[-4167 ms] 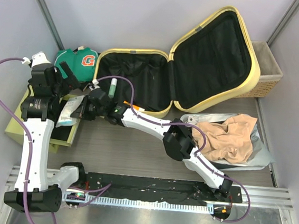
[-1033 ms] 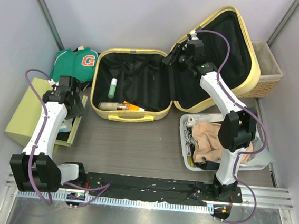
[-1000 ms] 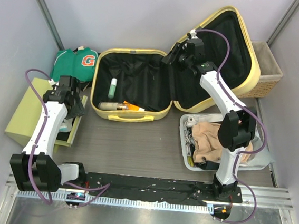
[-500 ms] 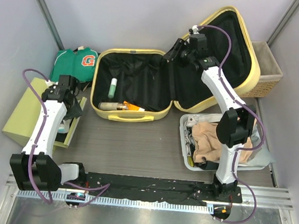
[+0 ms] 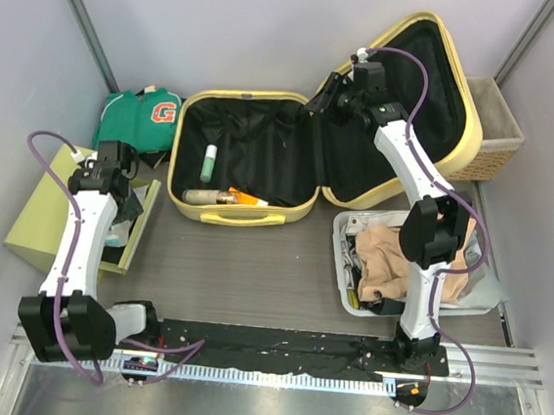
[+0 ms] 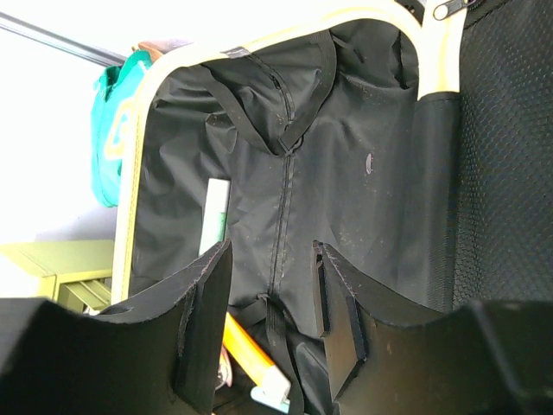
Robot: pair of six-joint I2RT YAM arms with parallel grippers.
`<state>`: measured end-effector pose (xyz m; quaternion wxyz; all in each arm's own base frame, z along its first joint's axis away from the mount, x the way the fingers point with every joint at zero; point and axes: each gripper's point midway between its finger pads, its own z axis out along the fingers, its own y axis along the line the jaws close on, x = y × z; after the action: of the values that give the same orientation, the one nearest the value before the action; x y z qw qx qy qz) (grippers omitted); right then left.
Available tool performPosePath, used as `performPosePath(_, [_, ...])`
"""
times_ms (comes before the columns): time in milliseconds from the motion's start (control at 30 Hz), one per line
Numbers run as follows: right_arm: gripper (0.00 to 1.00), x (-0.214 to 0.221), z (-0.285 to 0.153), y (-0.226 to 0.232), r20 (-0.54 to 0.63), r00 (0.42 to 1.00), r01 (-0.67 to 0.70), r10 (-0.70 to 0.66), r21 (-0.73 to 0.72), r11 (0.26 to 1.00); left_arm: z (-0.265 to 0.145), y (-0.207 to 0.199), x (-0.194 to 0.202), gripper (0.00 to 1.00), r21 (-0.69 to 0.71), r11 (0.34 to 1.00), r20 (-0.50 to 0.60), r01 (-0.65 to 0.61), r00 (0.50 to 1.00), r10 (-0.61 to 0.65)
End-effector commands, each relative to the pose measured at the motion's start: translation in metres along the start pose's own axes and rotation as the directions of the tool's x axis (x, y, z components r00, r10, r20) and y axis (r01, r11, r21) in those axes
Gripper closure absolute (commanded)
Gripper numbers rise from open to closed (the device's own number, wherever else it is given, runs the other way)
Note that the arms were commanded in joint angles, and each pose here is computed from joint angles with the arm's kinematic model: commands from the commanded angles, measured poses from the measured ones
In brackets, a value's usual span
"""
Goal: Open, take out, and arrange the luggage
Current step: Adjust the personal item in the drawer.
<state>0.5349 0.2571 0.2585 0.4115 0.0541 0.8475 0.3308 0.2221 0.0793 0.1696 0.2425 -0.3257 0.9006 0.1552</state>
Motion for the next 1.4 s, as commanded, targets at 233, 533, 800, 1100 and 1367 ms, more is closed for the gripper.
performPosePath(233, [0.51, -0.031, -0.017, 0.018, 0.073, 0.996, 0.053, -0.049, -0.053, 0.997, 0.032, -0.009, -0.008, 0.61, -0.061, 0.998, -0.033, -0.008, 0.999, 0.006])
performPosePath(533, [0.50, -0.034, -0.015, 0.012, 0.074, 0.997, 0.041, -0.037, -0.054, 0.998, 0.026, 0.011, -0.019, 1.00, -0.160, 0.985, 0.003, -0.059, 0.998, 0.060])
performPosePath(800, [0.50, -0.034, -0.010, 0.008, 0.060, 0.998, 0.015, -0.011, -0.073, 0.997, 0.027, 0.019, -0.020, 1.00, -0.204, 0.974, 0.021, -0.096, 0.995, 0.102])
performPosePath(1100, [0.49, -0.037, -0.009, 0.010, 0.065, 0.998, 0.009, -0.003, -0.087, 0.996, 0.030, -0.011, -0.015, 0.80, -0.079, 0.995, -0.034, -0.054, 0.998, 0.051])
performPosePath(1367, [0.46, -0.030, -0.010, 0.011, 0.050, 0.999, 0.003, 0.002, -0.103, 0.995, -0.004, -0.031, -0.029, 0.32, 0.081, 0.994, 0.007, 0.067, 0.998, -0.068])
